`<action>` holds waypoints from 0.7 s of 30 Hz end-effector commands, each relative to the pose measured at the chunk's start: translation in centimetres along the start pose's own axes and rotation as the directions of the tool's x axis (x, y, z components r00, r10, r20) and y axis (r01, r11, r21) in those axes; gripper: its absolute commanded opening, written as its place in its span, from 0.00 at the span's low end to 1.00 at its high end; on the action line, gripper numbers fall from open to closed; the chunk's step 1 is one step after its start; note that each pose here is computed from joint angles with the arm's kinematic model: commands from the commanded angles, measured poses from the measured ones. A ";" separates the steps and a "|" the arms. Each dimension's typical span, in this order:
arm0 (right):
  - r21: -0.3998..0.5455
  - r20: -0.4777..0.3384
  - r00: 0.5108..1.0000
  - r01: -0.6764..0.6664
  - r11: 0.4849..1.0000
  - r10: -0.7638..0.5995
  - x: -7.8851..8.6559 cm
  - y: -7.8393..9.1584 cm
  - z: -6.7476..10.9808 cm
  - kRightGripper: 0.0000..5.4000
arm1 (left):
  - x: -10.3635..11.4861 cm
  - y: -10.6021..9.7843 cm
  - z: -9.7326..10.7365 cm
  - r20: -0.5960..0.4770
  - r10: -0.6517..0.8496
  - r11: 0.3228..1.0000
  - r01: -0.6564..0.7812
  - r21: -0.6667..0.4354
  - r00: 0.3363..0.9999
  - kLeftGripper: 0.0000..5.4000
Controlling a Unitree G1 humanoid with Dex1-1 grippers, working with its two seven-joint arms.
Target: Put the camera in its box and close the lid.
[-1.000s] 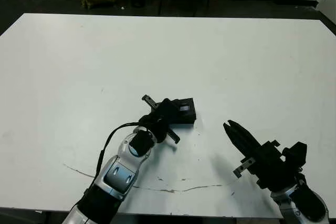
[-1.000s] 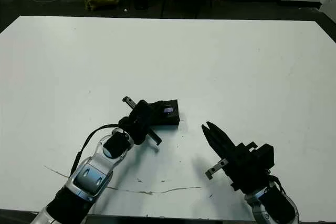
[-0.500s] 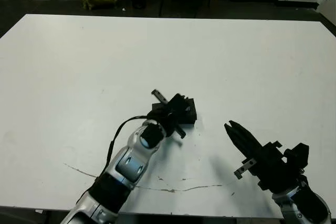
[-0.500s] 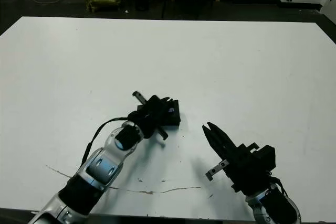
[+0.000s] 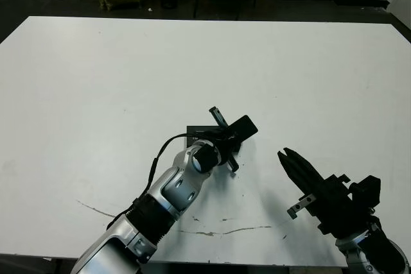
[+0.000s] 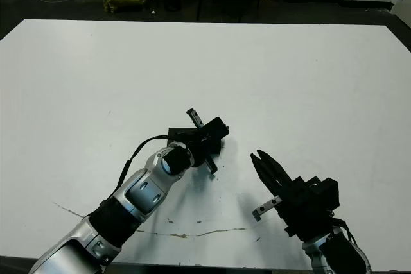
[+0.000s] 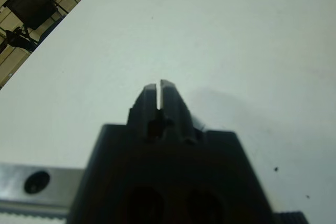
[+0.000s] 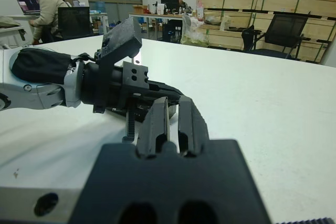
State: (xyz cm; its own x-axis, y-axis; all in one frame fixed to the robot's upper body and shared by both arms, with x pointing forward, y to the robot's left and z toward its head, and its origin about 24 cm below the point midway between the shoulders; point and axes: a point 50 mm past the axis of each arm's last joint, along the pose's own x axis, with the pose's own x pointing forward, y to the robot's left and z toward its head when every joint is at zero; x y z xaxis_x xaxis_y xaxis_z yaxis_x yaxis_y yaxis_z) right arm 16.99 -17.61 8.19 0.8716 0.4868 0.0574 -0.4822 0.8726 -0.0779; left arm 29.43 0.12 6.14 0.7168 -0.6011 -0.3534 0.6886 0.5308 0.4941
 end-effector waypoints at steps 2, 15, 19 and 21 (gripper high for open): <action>0.009 -0.018 1.000 -0.002 1.000 0.002 -0.2 -0.3 -0.5 0.00 | 0.0 -0.6 -2.9 -0.156 -0.049 0.997 0.038 -0.068 0.987 0.00; 0.015 0.000 1.000 -0.005 1.000 0.005 -0.2 -0.5 -0.7 0.00 | -1.8 1.7 -5.1 -0.145 -0.035 0.949 -0.013 -0.315 0.989 0.00; 0.016 0.002 1.000 -0.005 1.000 0.005 -0.2 -0.6 -0.8 0.00 | -3.2 3.5 -5.6 -0.103 0.027 0.887 -0.072 -0.457 0.994 0.00; 0.012 0.001 1.000 -0.004 1.000 0.004 -0.2 -0.6 -0.8 0.00 | -4.1 4.5 -5.7 -0.084 0.059 0.855 -0.094 -0.509 0.995 0.00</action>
State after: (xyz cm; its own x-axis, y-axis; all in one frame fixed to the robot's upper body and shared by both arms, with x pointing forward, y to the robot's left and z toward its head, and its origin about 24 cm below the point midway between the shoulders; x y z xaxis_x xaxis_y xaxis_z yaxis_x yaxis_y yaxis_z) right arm 17.17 -17.97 7.69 0.8644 0.4977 0.0713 -0.4941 0.8671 -0.0629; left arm 30.38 5.75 6.77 0.7446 -0.5894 -0.3132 0.6368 0.7679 0.0689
